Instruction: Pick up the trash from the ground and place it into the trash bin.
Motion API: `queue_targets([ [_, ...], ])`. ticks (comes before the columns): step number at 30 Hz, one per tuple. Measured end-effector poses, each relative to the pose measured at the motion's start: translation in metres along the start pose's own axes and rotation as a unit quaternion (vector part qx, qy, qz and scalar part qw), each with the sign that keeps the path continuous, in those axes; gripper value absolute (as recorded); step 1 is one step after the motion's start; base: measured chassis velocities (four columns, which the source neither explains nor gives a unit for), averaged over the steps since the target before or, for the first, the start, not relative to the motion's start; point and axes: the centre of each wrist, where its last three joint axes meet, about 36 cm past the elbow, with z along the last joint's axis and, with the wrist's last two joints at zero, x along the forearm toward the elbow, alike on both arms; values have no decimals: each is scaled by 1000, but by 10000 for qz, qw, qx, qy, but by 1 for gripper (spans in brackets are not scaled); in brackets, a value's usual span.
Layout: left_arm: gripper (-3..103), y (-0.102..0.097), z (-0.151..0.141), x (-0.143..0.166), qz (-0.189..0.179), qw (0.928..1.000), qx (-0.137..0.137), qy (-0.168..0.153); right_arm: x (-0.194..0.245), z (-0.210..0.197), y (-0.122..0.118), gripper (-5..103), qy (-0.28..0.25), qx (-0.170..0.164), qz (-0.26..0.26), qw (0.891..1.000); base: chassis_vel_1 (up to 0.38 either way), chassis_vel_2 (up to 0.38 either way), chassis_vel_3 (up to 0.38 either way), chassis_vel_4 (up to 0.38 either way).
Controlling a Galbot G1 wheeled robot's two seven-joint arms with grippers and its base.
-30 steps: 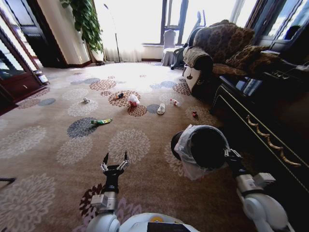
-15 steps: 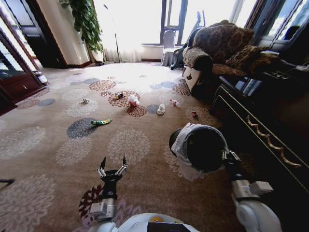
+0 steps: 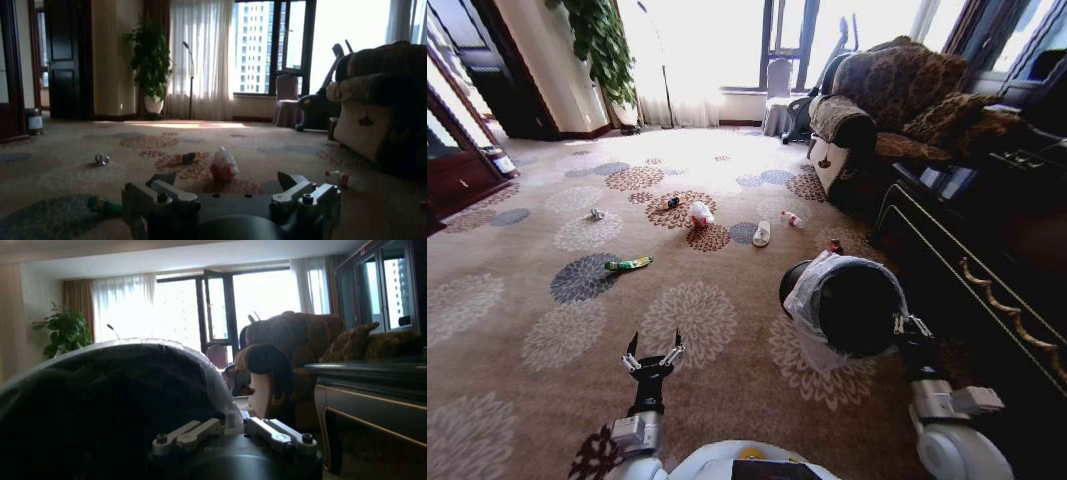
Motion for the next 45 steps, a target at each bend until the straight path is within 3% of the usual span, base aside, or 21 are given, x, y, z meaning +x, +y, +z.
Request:
queue_targets([
  [12,100,-2,9,-4,63,10000,15,-28,3,12,-1,0,93,-7,89,9999,66,16,-73,-26],
  [31,100,-7,18,-1,218,9998,14,11,13,18,7,0,69,-67,79,9999,223,227,-235,-234],
  [45,100,-3,19,-10,281,9994,101,-181,16,17,10,0,-63,-43,76,9999,-9,11,9,-18],
])
